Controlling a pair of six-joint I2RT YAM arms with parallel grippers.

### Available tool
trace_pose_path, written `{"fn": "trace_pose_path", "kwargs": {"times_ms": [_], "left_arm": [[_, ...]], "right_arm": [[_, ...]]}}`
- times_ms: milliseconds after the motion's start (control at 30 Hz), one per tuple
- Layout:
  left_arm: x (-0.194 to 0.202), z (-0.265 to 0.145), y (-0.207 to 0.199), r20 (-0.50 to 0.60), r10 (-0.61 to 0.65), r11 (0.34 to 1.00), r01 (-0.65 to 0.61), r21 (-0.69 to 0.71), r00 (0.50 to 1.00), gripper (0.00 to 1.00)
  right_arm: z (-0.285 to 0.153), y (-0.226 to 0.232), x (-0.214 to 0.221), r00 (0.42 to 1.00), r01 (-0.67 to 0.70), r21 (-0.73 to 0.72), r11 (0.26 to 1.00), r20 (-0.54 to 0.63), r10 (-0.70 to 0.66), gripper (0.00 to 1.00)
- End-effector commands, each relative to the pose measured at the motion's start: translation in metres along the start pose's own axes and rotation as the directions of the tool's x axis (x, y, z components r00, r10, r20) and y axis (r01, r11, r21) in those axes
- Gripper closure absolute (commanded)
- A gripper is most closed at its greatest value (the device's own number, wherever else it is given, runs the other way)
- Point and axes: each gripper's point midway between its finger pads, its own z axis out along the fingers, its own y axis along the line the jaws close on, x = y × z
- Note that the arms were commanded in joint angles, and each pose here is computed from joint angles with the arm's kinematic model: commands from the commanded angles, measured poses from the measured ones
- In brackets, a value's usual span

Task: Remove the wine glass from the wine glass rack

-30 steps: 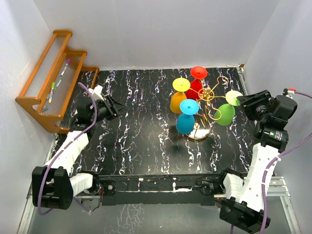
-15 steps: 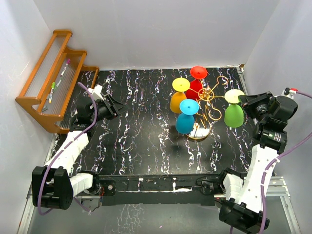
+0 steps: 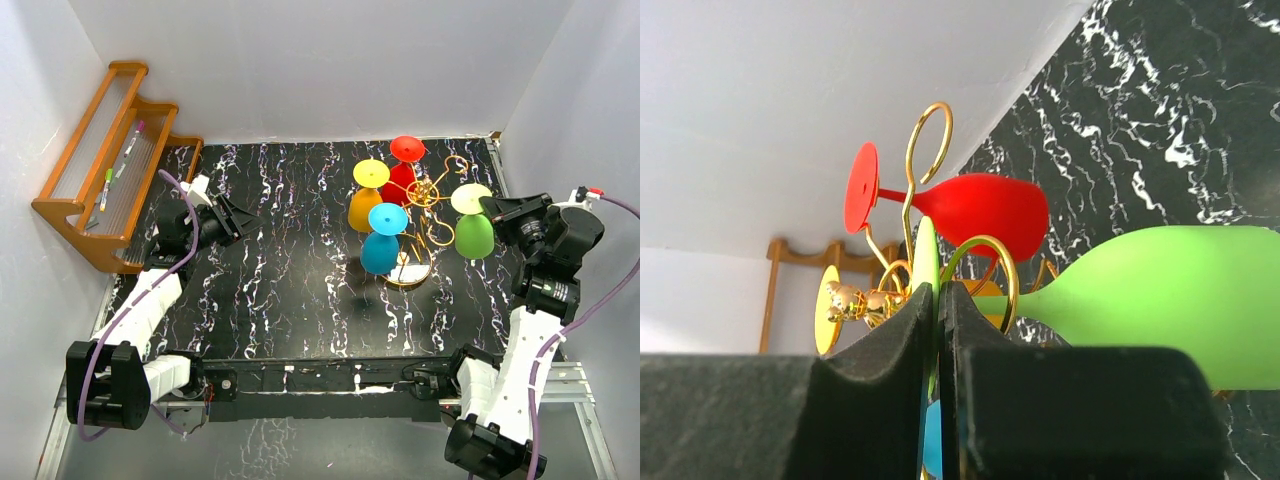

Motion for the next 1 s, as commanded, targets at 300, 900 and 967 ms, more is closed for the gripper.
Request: {"fn": "trace_pose_path", "kwargs": {"times_ms": [300, 900, 967], "left_arm": [[-0.002, -0.001, -0.007, 0.008, 0.011, 0.999, -0.011, 0.036, 1.0, 0.48], [-0.002, -0.001, -0.007, 0.007, 0.006, 0.999, -0.006, 0.038, 1.0, 0.48], [-0.002, -0.001, -0.007, 0.007, 0.006, 0.999, -0.006, 0.037, 1.0, 0.48]], "right_arm": [[-0.006, 0.046, 0.001, 0.999, 0.018, -0.24, 0.971, -0.024, -0.025, 0.92], [-0.033, 0.042, 0.008, 0.999, 0.033, -0.072, 0.997, -0.03, -0.036, 0.92], [-0.038, 0.039, 0.002, 0.999, 0.05, -0.027, 0.998, 0.011, -0.05, 0.92]]}}
